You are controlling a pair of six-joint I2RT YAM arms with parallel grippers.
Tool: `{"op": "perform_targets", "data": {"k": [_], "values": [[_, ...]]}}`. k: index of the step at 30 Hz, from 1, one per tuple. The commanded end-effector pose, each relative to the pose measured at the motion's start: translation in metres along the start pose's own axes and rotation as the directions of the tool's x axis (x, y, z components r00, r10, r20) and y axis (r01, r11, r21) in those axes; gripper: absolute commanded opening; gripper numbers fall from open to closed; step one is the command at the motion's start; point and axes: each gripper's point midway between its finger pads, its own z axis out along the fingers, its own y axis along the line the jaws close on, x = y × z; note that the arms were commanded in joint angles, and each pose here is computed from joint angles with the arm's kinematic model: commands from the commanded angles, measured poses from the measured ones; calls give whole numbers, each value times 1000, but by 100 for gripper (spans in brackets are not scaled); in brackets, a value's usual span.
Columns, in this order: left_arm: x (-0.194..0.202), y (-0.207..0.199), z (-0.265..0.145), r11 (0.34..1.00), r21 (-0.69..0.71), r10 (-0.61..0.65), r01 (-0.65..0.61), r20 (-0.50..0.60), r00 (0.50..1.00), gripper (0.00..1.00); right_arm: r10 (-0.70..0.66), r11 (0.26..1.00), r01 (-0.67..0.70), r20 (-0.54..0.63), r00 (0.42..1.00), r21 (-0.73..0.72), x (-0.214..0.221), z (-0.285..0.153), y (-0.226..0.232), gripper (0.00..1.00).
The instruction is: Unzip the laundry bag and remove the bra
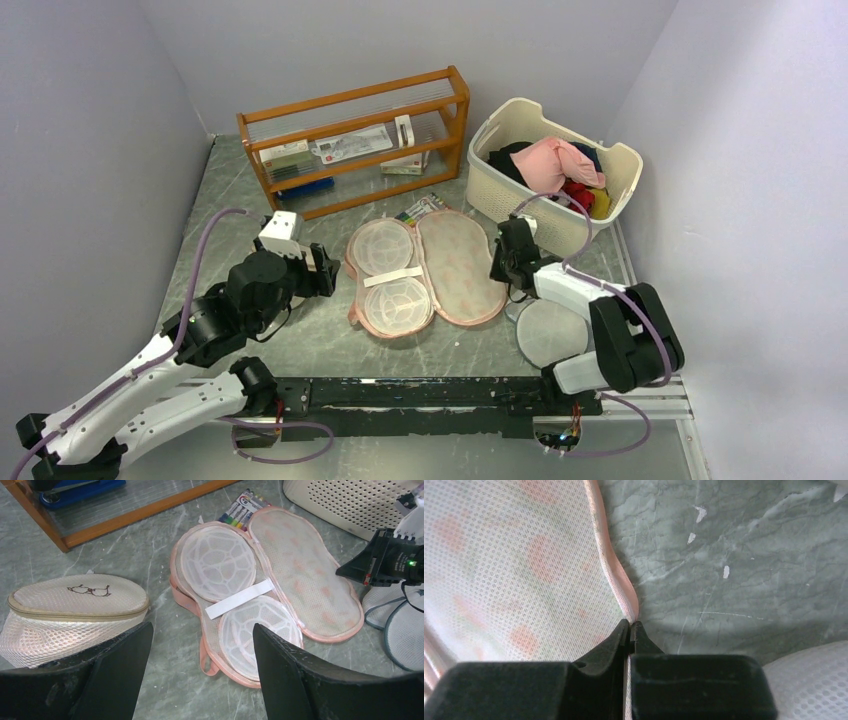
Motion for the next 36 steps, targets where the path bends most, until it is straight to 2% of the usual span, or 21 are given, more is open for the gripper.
{"op": "perform_targets", "data": {"k": [1,12,23,26,32,36], "values": [[-5,-4,2,1000,22,-6,5,20,1000,84,-33,999,35,48,998,-36,-13,-16,5,0],[-5,-4,2,1000,23,-7,6,19,1000,84,-34,977,71,182,983,-200,-54,-62,36,0],[-6,-4,2,1000,26,-9,9,21,1000,84,-69,982,118,296,953,-150,-94,-103,30,0],[-6,-4,2,1000,26,-10,9,22,1000,84,-82,974,141,311,947,-174,-104,-116,37,0],[-5,-5,2,1000,30,-7,7,19,1000,84,-79,939,169,290,954,-301,-102,-130,82,0],[-5,-5,3,1000,29,-7,7,16,1000,84,-84,860,188,231,969,-474,-66,-131,146,0]]}}
